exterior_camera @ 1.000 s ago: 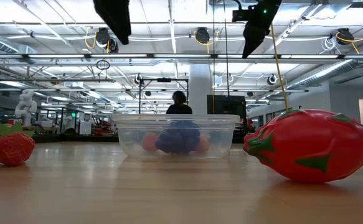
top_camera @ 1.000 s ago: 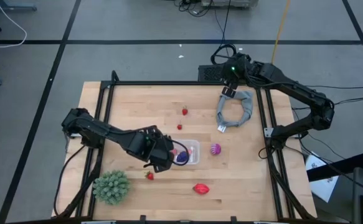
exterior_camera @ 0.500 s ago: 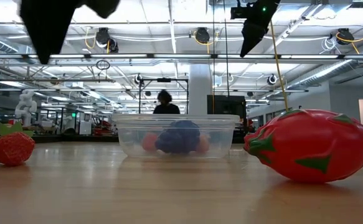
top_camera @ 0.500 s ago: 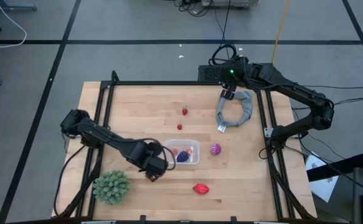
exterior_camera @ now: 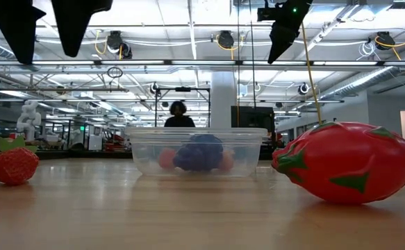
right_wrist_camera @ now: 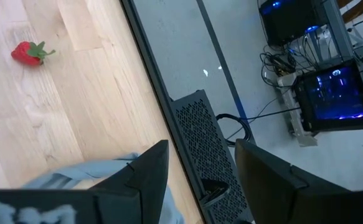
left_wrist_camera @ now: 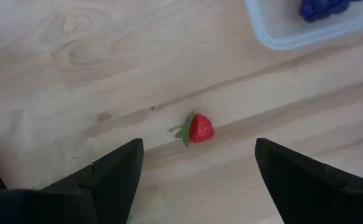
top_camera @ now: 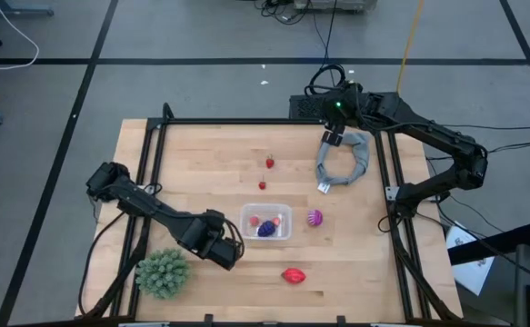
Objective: Pick and placing Produce into tupperware
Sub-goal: Put the bottom strawberry into the bin
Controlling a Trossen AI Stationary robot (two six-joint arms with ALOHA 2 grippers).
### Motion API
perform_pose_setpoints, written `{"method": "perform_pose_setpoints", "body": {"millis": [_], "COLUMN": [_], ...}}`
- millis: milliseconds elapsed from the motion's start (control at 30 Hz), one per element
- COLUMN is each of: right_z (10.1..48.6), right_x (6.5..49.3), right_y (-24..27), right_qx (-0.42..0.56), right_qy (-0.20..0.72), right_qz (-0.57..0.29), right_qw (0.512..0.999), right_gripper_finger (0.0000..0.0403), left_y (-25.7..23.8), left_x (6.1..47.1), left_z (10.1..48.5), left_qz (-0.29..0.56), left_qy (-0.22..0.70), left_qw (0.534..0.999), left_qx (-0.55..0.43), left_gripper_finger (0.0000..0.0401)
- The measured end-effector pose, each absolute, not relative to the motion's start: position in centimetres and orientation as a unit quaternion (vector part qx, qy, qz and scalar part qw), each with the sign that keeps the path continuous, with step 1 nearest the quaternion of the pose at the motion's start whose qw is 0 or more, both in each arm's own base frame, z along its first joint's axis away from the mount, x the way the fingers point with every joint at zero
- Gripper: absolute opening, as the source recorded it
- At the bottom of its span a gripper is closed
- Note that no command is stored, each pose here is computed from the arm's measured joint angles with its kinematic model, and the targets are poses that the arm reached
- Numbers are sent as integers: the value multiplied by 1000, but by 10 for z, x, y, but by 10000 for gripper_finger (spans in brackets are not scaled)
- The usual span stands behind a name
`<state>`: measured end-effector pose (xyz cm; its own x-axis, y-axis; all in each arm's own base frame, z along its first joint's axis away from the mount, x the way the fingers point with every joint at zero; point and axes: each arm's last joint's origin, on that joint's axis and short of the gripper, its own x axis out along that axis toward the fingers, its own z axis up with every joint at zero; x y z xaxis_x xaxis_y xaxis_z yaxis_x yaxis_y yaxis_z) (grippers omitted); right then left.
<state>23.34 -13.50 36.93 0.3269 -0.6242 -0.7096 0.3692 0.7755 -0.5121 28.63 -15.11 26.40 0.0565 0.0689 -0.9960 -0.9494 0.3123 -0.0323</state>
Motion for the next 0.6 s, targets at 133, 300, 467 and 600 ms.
{"method": "perform_pose_setpoints", "body": {"millis": [133,300,467,600], "right_z": [369,369,369,369], "right_x": [233,233,233,233], "right_y": [-135,-135,-135,-135], "right_qx": [-133,-132,-122,-119], "right_qy": [492,494,492,490], "right_qz": [-307,-307,-312,-314], "right_qw": [804,803,804,804], "right_gripper_finger": [177,177,177,177], "left_y": [-149,-149,-152,-159], "left_x": [288,288,286,286], "left_z": [264,264,264,263], "left_qz": [441,456,472,472], "left_qy": [527,513,500,493], "left_qw": [590,576,558,545], "left_qx": [-426,-444,-465,-486], "left_gripper_finger": [312,312,312,312]}}
